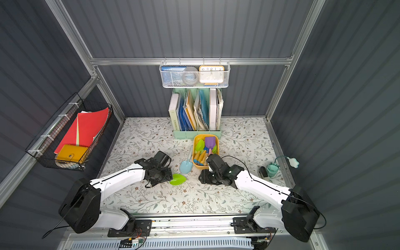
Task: Put the shovel into the storage box
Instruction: Adjust the shovel at the center of the board, then pick up the shovel from the center of the board.
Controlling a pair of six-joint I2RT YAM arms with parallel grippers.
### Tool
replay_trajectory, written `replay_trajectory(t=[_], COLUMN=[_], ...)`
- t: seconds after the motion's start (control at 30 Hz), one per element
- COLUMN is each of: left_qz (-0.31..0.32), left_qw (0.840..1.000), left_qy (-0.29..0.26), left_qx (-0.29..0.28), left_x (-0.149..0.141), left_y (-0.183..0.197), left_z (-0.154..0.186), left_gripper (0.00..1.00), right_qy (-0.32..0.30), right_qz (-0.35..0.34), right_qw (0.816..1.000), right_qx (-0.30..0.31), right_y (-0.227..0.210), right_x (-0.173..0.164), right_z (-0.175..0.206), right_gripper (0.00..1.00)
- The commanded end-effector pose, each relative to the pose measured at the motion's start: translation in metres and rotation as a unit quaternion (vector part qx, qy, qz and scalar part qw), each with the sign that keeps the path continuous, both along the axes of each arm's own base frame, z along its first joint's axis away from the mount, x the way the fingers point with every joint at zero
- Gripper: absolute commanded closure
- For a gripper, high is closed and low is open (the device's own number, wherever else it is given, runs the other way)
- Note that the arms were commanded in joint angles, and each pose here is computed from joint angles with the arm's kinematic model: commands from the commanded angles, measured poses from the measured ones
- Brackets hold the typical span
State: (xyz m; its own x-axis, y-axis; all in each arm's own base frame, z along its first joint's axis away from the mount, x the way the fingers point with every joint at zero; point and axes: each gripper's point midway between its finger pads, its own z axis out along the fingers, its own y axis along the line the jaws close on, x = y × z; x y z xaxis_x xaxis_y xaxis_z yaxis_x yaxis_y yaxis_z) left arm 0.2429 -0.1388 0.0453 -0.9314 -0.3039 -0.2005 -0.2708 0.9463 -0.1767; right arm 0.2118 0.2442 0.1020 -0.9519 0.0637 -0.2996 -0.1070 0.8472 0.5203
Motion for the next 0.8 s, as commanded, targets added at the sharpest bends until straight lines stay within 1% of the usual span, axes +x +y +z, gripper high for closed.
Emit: replay_trajectory(t=[0.0, 0.1, 0.17, 0.23, 0.3, 0.4, 0.47, 0.53, 0.63, 0.77], left_qz=[0.014, 0.007, 0.006, -0.003, -0.009, -0.019, -0.022, -0.018, -0.021, -0.018], left_qw=[1.000, 0.999, 0.999, 0.998, 0.997, 0.996, 0.996, 0.995, 0.995, 0.996], left_qy=[-0.002, -0.023, -0.032, -0.044, -0.049, -0.052, -0.048, -0.033, -0.017, 0.004], left_qx=[0.002, 0.023, 0.024, 0.047, 0.063, 0.066, 0.075, 0.089, 0.098, 0.089], left_x=[-0.007, 0.001, 0.010, 0.022, 0.035, 0.055, 0.066, 0.073, 0.074, 0.059], left_y=[0.005, 0.010, 0.006, 0.009, 0.013, 0.011, 0.013, 0.017, 0.017, 0.019], left_z=[0.009, 0.027, 0.036, 0.042, 0.042, 0.036, 0.025, 0.009, -0.007, -0.020], left_gripper=[0.27, 0.23, 0.21, 0.18, 0.18, 0.16, 0.15, 0.15, 0.13, 0.13], right_qy=[0.003, 0.002, 0.002, 0.002, 0.000, 0.001, 0.000, 0.001, -0.008, -0.012], right_qz=[0.002, 0.003, 0.004, 0.004, 0.005, 0.005, 0.004, 0.000, -0.008, -0.018], right_qw=[1.000, 1.000, 1.000, 1.000, 1.000, 1.000, 1.000, 1.000, 1.000, 1.000], right_qx=[0.001, 0.003, 0.003, 0.004, 0.005, 0.003, 0.001, -0.002, -0.001, -0.007], right_y=[0.002, 0.002, 0.003, 0.003, 0.003, 0.001, -0.001, -0.005, -0.011, -0.019], right_x=[-0.001, -0.001, -0.001, -0.001, -0.001, -0.002, -0.004, -0.006, -0.008, -0.010], right_z=[0.001, 0.002, 0.002, 0.003, 0.003, 0.004, 0.004, 0.001, 0.005, 0.000], right_gripper=[0.46, 0.46, 0.46, 0.45, 0.46, 0.46, 0.46, 0.46, 0.46, 0.46])
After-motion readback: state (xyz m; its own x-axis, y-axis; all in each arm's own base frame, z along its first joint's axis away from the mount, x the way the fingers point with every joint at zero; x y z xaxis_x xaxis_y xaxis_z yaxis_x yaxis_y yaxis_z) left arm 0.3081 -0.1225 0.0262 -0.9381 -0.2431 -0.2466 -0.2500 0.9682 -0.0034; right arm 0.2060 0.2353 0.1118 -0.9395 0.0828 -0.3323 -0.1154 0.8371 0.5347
